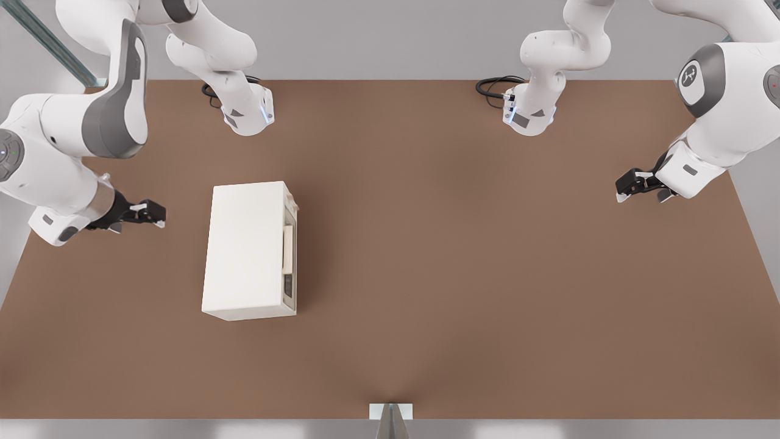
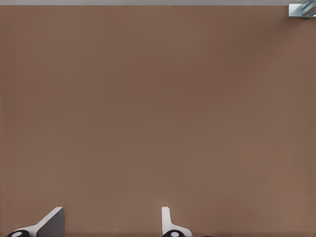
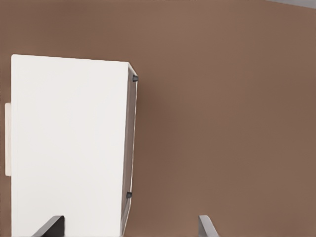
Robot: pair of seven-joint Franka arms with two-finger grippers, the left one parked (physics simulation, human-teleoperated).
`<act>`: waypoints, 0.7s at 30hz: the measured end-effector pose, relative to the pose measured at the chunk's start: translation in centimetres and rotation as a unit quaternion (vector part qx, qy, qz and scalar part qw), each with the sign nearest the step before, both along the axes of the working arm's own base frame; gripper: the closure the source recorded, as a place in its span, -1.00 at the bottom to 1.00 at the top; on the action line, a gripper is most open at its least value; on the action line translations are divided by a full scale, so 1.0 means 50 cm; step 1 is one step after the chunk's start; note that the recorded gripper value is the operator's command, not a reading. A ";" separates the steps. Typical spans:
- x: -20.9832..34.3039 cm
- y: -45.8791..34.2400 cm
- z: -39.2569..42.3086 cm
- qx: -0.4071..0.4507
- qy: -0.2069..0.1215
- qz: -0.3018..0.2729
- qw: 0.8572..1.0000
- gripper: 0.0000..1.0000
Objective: Keep left arm still and open the oven door with right arm
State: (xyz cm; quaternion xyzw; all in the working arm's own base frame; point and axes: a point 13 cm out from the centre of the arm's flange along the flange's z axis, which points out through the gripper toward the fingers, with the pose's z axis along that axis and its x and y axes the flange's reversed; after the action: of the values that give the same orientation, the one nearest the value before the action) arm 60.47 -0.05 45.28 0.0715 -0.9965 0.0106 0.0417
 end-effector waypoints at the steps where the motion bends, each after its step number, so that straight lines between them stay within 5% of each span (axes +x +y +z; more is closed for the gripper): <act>1: 0.002 0.000 -0.003 0.000 0.000 -0.004 1.000 -1.00; 6: 0.014 0.023 -0.074 -0.068 0.027 0.014 0.997 -1.00; 12: -0.019 0.260 -0.182 -0.225 0.057 0.096 0.968 -0.98; 14: -0.037 0.311 -0.199 -0.250 0.055 0.092 0.962 -0.06; 16: -0.051 0.351 -0.211 -0.273 0.047 0.084 0.957 0.38; 21: -0.085 0.445 -0.257 -0.326 0.023 0.072 0.942 0.71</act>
State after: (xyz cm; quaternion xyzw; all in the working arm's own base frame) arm 56.24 22.22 32.45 0.1263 -0.9293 0.3365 0.0850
